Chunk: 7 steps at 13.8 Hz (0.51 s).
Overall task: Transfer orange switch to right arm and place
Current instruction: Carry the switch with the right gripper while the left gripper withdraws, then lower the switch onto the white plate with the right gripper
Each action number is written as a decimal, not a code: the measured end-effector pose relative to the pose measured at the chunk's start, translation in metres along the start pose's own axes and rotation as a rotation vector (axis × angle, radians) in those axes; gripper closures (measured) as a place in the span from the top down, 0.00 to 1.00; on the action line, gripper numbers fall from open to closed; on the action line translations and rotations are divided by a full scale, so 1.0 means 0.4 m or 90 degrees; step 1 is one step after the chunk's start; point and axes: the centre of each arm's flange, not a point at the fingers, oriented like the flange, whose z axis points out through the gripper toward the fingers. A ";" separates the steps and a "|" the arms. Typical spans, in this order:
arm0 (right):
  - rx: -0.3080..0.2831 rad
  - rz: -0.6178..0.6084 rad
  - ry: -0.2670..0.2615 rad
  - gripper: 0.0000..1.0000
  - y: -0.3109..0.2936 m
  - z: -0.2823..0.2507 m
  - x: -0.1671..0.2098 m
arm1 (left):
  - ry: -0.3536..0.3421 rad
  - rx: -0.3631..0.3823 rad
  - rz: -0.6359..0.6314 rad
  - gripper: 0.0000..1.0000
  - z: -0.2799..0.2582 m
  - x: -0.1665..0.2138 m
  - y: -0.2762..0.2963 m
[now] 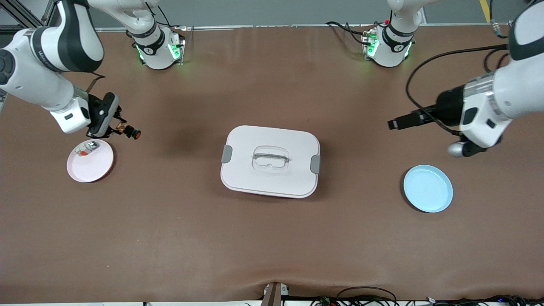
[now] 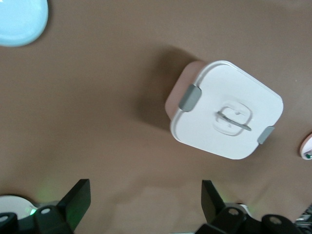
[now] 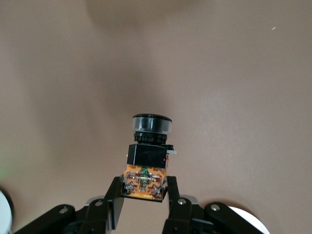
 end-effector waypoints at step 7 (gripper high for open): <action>-0.040 -0.169 -0.002 0.41 0.014 0.108 -0.268 | 0.127 0.210 0.190 1.00 -0.107 -0.054 -0.042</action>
